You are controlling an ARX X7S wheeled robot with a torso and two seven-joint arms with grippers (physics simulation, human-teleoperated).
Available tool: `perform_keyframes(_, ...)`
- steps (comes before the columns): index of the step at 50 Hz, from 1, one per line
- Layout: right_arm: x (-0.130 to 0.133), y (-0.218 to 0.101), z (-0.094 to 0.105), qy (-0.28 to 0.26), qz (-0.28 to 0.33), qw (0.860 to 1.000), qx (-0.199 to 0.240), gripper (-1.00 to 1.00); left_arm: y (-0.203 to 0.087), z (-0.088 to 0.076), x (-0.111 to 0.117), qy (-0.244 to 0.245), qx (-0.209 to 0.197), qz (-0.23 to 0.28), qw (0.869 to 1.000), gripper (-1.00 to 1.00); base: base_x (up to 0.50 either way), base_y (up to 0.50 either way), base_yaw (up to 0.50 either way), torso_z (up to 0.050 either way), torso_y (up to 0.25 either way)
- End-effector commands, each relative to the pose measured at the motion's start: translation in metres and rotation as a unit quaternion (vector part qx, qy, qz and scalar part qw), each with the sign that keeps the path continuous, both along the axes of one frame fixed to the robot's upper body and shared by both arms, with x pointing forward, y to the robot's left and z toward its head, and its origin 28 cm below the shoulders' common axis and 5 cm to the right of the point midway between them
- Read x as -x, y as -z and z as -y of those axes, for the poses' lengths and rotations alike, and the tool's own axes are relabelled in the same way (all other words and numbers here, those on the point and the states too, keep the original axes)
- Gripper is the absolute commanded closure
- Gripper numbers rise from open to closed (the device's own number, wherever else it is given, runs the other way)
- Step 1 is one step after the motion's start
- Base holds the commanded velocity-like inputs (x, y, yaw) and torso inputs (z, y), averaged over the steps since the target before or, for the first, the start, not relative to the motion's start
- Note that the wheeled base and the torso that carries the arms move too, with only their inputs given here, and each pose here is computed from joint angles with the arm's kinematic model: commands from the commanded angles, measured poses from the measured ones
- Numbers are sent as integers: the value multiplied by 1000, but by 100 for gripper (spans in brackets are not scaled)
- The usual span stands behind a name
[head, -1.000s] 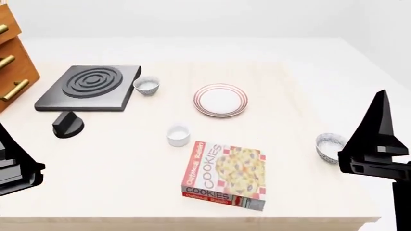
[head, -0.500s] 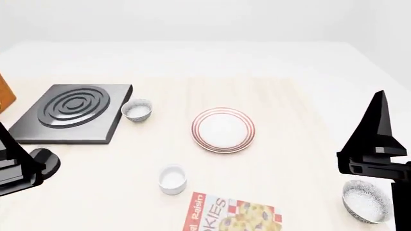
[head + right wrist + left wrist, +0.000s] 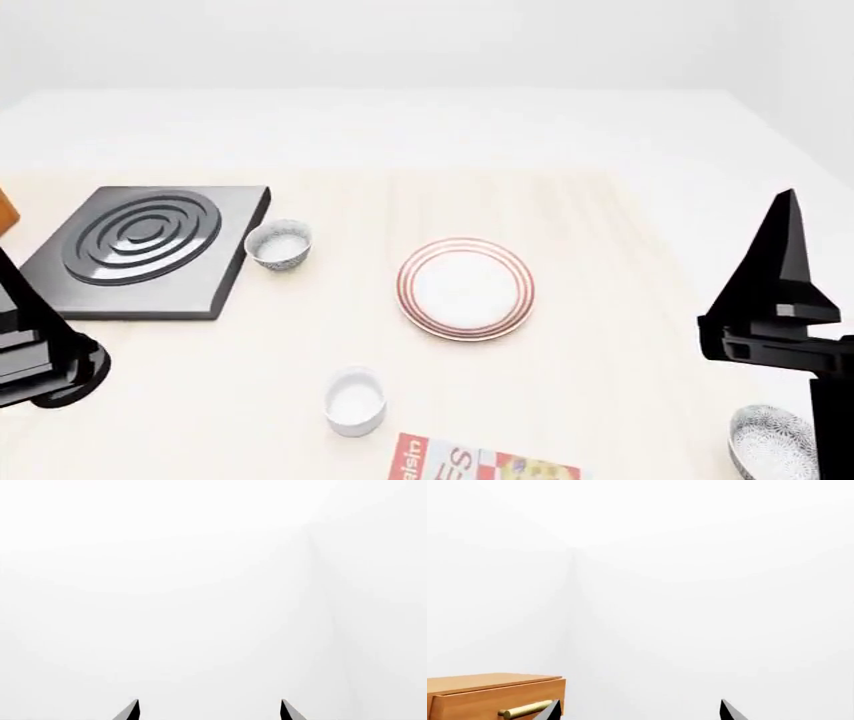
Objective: Pick the akita bowl next to the cookies box and place it on the plate.
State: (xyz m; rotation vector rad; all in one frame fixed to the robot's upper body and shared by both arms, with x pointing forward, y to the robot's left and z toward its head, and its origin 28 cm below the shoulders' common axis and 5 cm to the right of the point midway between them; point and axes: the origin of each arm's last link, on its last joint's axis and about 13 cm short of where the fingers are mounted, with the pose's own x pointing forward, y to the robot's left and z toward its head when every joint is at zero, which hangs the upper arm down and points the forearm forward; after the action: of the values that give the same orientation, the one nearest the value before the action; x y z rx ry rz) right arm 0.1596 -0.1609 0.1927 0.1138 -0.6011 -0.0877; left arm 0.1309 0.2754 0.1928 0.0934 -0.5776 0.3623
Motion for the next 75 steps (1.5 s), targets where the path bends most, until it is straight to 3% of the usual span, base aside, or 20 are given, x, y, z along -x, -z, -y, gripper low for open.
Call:
perform_keyframes(1,0,1,0,1,-4,1000,-1,-100,0,0,0,0,0,0,1000,-100,500,0,0,0,0)
perform_keyframes(34,-17,12,-2,36,-53,998,5,-100,0,-1,1,-2,1,1,1000,-100,65,0,0,0,0)
perform_keyframes(39,-30,11,2,56,-98,994,7,-100,0,-1,1,-2,1,1,1000,-100,0,0,0,0,0)
perform_keyframes(47,-55,5,9,39,-159,986,27,-100,0,0,1,0,0,1,1000,-100,0,0,0,0,0)
perform_keyframes(59,-55,-2,22,16,-248,968,44,-100,0,0,1,-1,1,1,1000,-100,0,0,0,0,0)
perform_keyframes(64,-46,-8,31,25,-301,951,65,-100,0,-1,1,-1,1,1,1000,-100,0,0,0,0,0)
perform_keyframes(65,-45,-9,32,35,-320,943,85,-100,1,-1,1,-1,1,0,1000,-100,0,0,0,0,0)
perform_keyframes(68,-43,-14,35,31,-335,939,74,-100,1,0,1,0,0,0,1000,-100,0,0,0,0,0)
perform_keyframes(75,-32,-25,45,62,-405,909,77,-100,-1,-1,2,-1,-1,3,1000,-100,0,0,0,0,0)
